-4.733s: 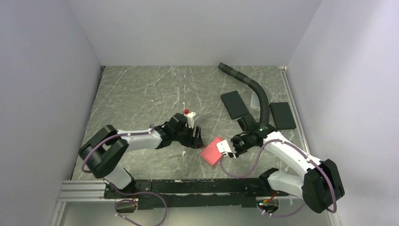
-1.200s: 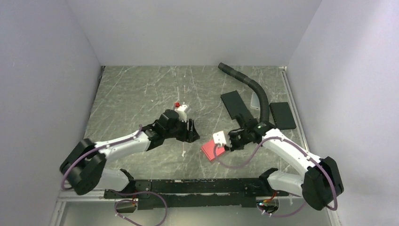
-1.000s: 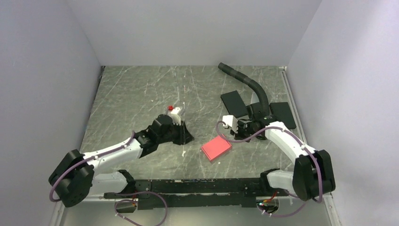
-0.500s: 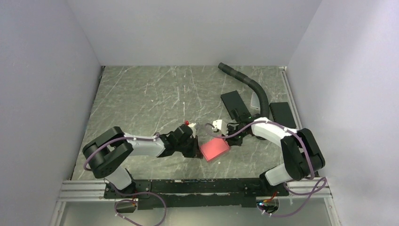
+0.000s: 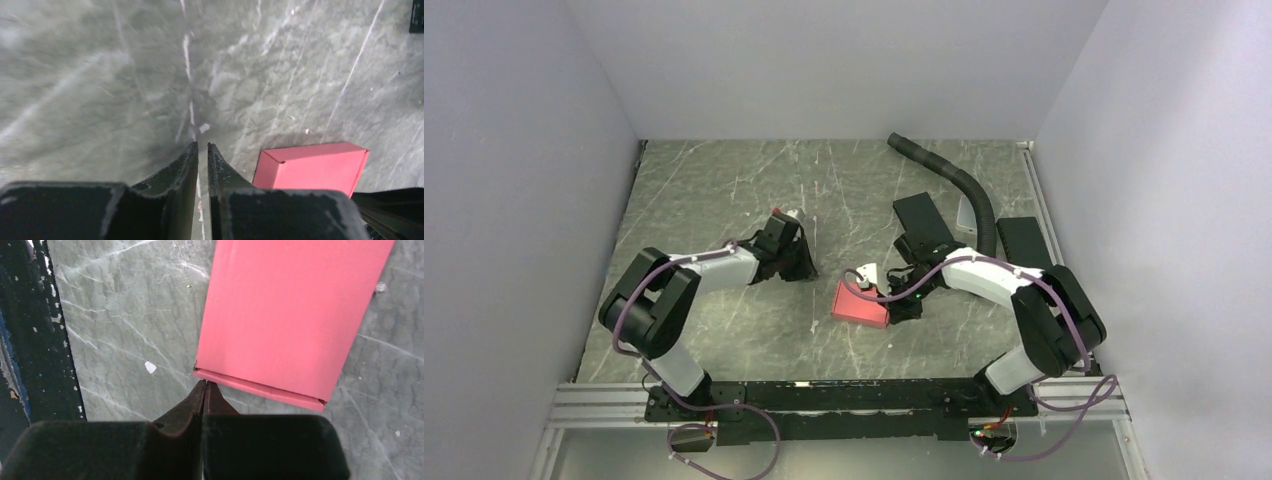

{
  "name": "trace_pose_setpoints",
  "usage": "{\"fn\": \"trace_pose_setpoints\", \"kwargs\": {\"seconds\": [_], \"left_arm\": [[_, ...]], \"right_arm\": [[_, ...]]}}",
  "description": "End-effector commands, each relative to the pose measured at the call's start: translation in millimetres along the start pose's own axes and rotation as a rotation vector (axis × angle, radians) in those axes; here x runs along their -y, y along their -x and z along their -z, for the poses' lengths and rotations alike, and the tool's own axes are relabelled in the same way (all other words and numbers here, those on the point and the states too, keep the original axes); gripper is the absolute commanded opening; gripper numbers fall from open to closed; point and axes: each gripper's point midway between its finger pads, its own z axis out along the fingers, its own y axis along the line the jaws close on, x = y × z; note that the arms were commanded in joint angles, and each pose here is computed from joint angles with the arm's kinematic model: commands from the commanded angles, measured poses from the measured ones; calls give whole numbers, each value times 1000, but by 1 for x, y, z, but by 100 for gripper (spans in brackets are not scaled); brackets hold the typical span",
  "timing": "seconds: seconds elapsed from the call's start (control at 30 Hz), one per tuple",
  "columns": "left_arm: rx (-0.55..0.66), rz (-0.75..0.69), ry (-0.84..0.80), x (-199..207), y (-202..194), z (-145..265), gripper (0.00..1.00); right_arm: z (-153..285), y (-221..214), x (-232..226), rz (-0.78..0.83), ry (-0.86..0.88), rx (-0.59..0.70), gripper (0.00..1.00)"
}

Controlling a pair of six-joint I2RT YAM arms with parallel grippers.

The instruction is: Fold the paper box

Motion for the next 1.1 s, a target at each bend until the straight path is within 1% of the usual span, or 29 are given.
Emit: {"fn": "trace_pose_setpoints", "kwargs": {"seconds": [0.0, 0.07, 0.13, 0.23, 0.3, 0.37, 0.43, 0.5, 0.53, 0.6, 0.7, 0.8, 0.87, 0.97, 1.07], "left_arm": [[52, -92, 60, -10, 29, 18, 20], [88, -111, 54, -10, 34, 33, 20], [111, -112, -3, -3, 28, 49, 19], [116, -91, -173, 21, 9, 72, 14], [104, -92, -293, 44, -12, 82, 12], [74, -110, -357, 64, -39, 85, 13], [30, -122, -377, 78, -66, 83, 13], [5, -91, -386, 88, -86, 76, 12], [-15, -74, -376, 88, -95, 69, 10], [-64, -42, -338, 88, -114, 55, 1], [-118, 3, -247, 81, -130, 28, 0], [-143, 25, -197, 77, -137, 6, 0], [-151, 39, -151, 73, -137, -3, 0], [-142, 96, -22, 55, -135, -12, 0], [-73, 139, 82, 33, -120, -12, 0]], "right_arm": [[22, 19, 4, 27, -39, 85, 2], [34, 16, 12, 13, -82, 108, 4], [42, 15, 8, 42, -74, 133, 5], [45, 20, -13, 130, -6, 187, 6], [45, 24, -14, 149, -13, 199, 6], [49, 29, 9, 90, -116, 193, 8], [59, 34, 44, 19, -260, 185, 12], [74, 39, 70, -92, -329, 234, 17], [80, 44, 80, -135, -342, 257, 18], [87, 51, 101, -188, -375, 259, 21], [76, 51, 124, -262, -368, 231, 22], [53, 46, 132, -329, -316, 180, 20], [39, 40, 130, -362, -285, 142, 19], [21, 33, 114, -364, -215, 95, 12], [10, 27, 91, -350, -140, 62, 8]]}}
